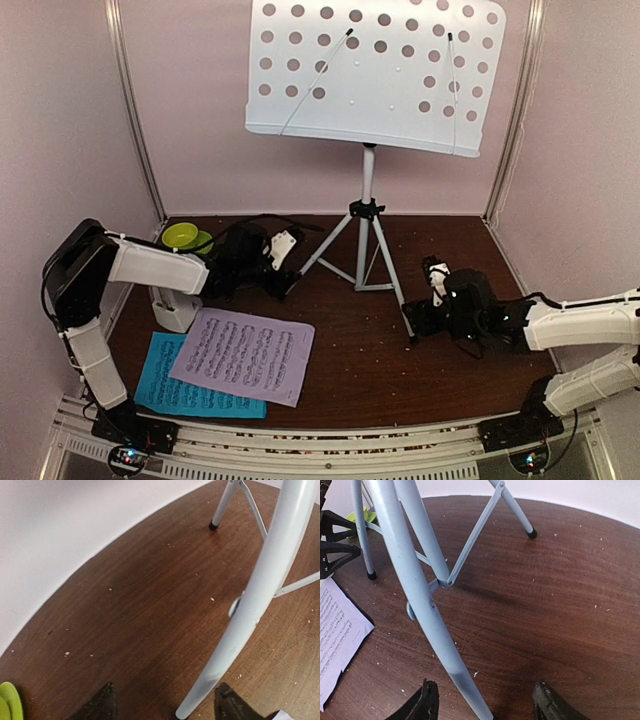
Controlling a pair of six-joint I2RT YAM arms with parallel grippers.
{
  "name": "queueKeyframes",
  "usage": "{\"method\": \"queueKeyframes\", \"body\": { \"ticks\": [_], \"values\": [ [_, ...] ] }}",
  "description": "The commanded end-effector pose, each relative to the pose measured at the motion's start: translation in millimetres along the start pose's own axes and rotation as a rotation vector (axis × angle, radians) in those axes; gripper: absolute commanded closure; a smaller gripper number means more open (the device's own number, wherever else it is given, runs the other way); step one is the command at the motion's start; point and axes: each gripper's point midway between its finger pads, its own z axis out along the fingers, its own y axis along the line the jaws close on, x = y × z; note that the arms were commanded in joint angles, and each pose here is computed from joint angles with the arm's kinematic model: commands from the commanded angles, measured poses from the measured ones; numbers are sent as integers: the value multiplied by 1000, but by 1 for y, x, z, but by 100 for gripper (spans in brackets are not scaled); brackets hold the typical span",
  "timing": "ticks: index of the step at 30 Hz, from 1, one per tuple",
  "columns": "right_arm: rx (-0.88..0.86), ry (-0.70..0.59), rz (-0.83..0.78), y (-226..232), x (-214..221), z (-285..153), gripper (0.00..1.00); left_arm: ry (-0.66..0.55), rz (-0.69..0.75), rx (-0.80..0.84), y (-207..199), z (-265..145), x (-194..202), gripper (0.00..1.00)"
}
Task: Set up the instrument practice props
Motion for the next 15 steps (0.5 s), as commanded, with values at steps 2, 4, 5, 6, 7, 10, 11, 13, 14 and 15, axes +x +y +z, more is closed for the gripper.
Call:
{"method": "queueKeyframes", "body": {
  "ticks": [2, 4, 5, 6, 7, 10, 11, 13, 14, 15],
  "values": [
    [22, -61, 19, -7, -19, -25, 28, -80, -65, -130, 31, -44, -31, 17],
    [31, -75, 14, -11, -23, -33, 25, -86, -78, -157, 35, -57, -33, 4],
    [37, -85, 12, -13, -25, -37, 24, -81, -86, -175, 39, -63, -32, 2],
    [44, -86, 3, -15, -25, -41, 23, -65, -92, -189, 41, -69, -30, 2],
    [54, -90, -5, -18, -26, -45, 21, -57, -101, -208, 45, -75, -29, 2],
    [105, -124, -30, -31, -33, -61, 8, -38, -146, -251, 54, -95, -30, 2],
    [137, -134, -39, -37, -35, -66, 1, -33, -161, -271, 58, -101, -29, 2],
    [194, -163, -32, -51, -39, -76, 0, -21, -190, -304, 64, -113, -28, 2],
    [195, -180, -23, -52, -41, -81, 0, -17, -203, -315, 66, -119, -27, 2],
    [180, -194, -29, -51, -42, -84, 0, -15, -210, -319, 68, -125, -28, 2]
  ]
}}
